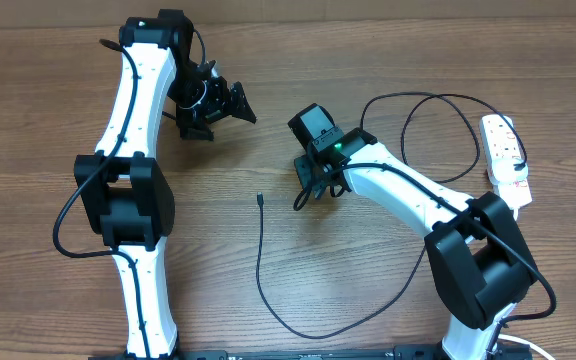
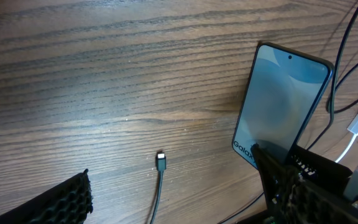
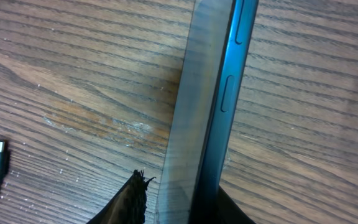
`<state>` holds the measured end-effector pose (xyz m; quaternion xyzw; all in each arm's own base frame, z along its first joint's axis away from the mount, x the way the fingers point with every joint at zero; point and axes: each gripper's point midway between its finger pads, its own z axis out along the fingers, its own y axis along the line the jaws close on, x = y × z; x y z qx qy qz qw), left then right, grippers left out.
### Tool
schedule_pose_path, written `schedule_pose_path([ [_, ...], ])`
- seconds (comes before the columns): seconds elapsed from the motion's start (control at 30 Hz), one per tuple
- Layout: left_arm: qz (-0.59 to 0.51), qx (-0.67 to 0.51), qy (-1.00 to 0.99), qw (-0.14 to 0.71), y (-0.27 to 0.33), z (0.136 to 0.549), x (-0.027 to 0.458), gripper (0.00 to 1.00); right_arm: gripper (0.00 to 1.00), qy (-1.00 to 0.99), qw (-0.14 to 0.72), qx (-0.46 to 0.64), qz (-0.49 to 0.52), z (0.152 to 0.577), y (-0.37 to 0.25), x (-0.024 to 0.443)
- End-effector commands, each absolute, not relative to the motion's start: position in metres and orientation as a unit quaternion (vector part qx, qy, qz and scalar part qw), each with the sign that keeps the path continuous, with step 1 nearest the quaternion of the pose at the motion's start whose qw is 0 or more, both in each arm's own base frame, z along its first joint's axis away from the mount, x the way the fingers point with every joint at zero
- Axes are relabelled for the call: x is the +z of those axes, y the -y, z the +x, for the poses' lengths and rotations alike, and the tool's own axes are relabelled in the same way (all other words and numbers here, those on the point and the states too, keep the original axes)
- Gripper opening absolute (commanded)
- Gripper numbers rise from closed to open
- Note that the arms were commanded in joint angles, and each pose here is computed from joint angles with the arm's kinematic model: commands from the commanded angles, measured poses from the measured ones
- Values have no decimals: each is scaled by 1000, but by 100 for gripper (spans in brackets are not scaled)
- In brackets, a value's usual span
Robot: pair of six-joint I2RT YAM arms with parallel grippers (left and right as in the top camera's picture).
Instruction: Plug charger to phone and switch on socket
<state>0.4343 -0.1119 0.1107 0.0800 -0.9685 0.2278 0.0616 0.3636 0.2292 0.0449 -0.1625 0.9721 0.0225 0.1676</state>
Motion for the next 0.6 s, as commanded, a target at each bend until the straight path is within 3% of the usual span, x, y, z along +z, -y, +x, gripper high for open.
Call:
schedule_pose_path([
  [0.0,68,225,971,45,109,440,115,91,27,-975,159,25,-152,362,-228,39],
  [0.57,68,225,971,45,109,440,115,90,26,-979,145,20,-144,360,-227,25],
])
